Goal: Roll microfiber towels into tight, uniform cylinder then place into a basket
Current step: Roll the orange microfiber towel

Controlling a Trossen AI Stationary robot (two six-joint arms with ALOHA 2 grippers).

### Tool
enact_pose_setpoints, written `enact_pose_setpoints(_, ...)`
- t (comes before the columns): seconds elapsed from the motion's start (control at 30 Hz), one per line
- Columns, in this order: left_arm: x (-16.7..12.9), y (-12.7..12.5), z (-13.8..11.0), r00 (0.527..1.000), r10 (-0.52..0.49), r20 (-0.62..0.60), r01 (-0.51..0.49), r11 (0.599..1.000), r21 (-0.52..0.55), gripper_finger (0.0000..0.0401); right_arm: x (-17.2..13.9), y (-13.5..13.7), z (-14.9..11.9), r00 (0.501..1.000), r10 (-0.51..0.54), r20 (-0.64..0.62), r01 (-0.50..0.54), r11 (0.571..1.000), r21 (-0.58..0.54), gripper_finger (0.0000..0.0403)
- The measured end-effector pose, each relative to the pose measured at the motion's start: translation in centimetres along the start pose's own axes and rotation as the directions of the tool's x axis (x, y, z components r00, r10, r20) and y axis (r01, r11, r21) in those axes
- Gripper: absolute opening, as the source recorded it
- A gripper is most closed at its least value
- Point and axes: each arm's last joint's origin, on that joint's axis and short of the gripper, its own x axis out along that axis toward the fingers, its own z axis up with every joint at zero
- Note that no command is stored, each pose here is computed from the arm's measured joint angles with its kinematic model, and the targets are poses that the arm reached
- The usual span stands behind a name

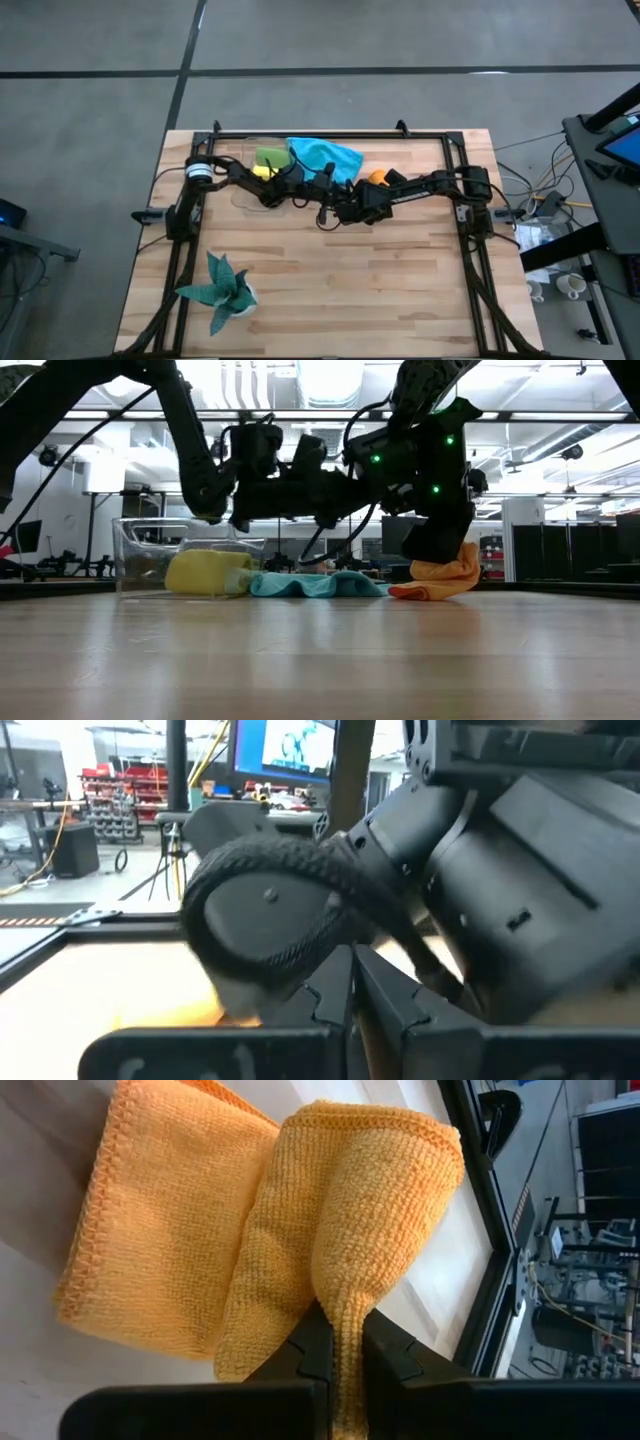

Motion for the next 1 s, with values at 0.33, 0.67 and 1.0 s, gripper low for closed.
enact_pose_setpoints(0.33,-3.6,1.1,-0.2,0.966,0.197,-0.17,-0.194,0.98,0.037,0.0,-0.1,-0.1,0.0,1.0,-0.011,0.017,0.011,1.0,0.018,0.0013)
enact_pose_setpoints(0.67,-2.8,1.4,0.0,0.955,0.196,-0.22,-0.197,0.98,0.018,0.0,-0.1,-0.1,0.0,1.0,-0.006,0.016,0.007,1.0,-0.012,0.0013)
enact_pose_setpoints(1.0,0.7,2.7,1.1,0.923,0.194,-0.331,-0.215,0.976,-0.025,0.0,-0.2,-0.1,-0.1,1.0,-0.005,0.014,0.005,1.0,-0.019,0.0013)
